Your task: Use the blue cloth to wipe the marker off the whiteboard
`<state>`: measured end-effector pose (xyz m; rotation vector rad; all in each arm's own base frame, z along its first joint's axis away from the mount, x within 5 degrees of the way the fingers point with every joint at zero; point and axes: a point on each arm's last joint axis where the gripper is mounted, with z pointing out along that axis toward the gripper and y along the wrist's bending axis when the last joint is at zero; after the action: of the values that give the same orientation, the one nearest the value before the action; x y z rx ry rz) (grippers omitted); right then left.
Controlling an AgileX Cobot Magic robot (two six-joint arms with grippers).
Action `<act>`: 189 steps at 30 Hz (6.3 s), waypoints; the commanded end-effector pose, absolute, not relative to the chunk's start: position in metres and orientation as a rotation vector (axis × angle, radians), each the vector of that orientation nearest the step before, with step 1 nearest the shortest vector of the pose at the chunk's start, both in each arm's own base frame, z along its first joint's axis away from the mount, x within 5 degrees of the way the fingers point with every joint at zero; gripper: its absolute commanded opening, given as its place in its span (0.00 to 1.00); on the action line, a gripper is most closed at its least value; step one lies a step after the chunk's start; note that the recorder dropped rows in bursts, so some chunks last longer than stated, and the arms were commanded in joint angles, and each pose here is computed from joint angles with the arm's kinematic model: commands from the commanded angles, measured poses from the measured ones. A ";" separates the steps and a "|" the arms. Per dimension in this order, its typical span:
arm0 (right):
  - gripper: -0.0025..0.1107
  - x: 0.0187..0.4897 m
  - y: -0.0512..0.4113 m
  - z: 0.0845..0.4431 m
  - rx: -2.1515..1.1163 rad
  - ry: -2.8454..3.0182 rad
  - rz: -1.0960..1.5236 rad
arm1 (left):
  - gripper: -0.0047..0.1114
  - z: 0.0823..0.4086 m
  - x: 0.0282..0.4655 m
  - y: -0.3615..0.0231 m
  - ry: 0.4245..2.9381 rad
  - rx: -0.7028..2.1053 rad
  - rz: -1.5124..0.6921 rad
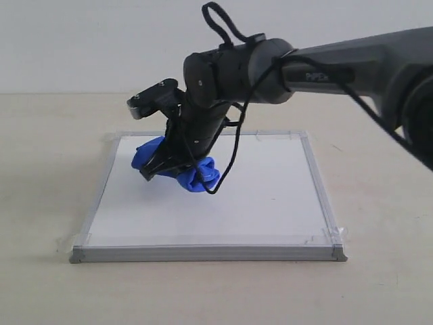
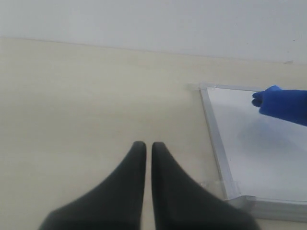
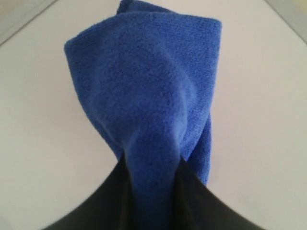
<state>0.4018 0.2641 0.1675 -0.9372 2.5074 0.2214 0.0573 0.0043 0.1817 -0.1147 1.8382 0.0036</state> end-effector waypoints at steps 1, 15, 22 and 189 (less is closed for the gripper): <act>0.02 0.403 0.216 0.181 -0.757 2.521 0.194 | 0.08 0.184 0.057 0.004 1.818 -0.116 0.000; 0.02 0.376 0.052 0.164 -0.086 2.651 0.012 | 0.08 0.184 0.057 0.004 1.818 -0.116 0.000; 0.02 0.369 0.037 0.156 0.039 2.650 -0.187 | 0.08 0.184 0.057 0.004 1.818 -0.116 0.000; 0.03 0.076 0.031 0.238 -0.028 1.658 0.570 | 0.08 0.184 0.057 0.004 1.818 -0.116 0.000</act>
<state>0.0853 0.0351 0.2449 -0.0256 1.6960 0.5682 0.0573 0.0043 0.1817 -0.1130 1.8383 0.0049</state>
